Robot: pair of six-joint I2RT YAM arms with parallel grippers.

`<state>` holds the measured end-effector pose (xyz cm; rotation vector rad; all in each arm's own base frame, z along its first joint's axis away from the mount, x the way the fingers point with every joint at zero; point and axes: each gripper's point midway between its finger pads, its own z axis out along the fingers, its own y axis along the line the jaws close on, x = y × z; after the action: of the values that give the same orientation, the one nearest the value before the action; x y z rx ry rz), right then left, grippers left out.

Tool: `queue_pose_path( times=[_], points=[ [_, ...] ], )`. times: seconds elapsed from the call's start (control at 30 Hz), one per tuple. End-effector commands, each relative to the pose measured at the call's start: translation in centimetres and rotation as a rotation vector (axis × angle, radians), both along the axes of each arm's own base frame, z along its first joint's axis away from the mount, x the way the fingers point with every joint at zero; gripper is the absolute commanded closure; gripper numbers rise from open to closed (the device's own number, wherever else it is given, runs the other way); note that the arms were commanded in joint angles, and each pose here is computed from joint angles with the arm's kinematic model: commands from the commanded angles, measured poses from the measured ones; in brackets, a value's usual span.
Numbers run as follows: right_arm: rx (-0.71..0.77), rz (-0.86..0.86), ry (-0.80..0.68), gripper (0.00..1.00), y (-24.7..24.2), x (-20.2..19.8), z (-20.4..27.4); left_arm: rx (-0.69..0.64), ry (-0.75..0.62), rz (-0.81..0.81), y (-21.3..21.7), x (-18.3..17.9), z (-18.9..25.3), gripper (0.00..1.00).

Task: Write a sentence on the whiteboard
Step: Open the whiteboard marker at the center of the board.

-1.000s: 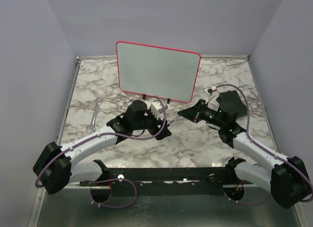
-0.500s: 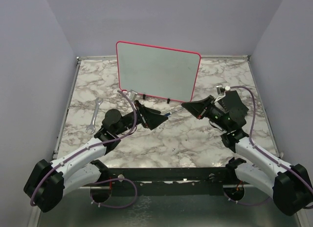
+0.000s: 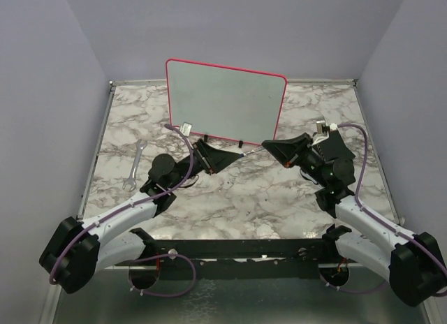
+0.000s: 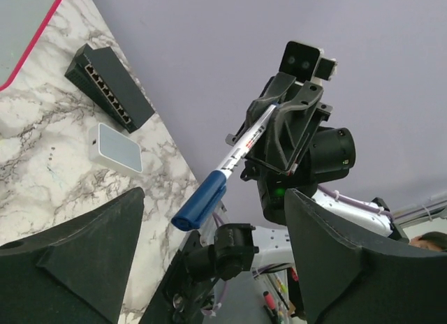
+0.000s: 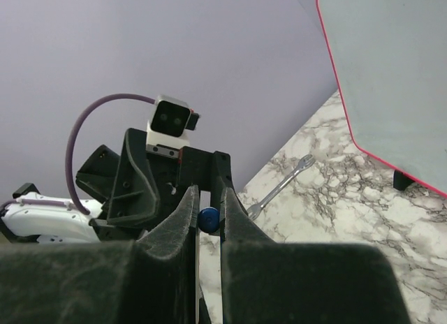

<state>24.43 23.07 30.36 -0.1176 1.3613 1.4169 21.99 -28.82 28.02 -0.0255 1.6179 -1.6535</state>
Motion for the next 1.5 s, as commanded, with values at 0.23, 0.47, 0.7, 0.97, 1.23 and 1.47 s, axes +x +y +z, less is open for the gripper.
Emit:
queue_pose_path(
  times=[0.23, 0.47, 0.7, 0.97, 1.23, 1.47],
  points=[
    [0.051, 0.041, -0.087, 0.99, 0.4, -0.6, 2.4, -0.131, 0.008, -0.090, -0.8, -0.7, 2.6, 0.47],
    [0.075, 0.068, -0.092, 0.99, 0.4, -1.2, 2.6, -0.205, 0.041, -0.117, -0.8, -0.8, 2.6, 0.54],
    [0.067, 0.064, -0.096, 0.99, 0.4, -1.2, 2.6, -0.208, 0.039, -0.128, -1.1, -0.8, 2.8, 0.71],
    [0.034, 0.059, -0.065, 0.67, 0.6, -0.9, 1.4, -0.220, 0.040, -0.127, -0.8, -1.0, 2.7, 1.00],
    [-0.146, 0.009, 0.055, 0.12, -0.1, -0.8, -1.7, -0.101, 0.012, -0.185, -0.3, -0.9, 0.1, 1.00],
    [-0.273, 0.162, 0.117, 0.08, -1.6, -1.8, -2.9, 0.048, -0.060, -0.314, 0.4, -1.4, -1.4, 1.00]
  ],
)
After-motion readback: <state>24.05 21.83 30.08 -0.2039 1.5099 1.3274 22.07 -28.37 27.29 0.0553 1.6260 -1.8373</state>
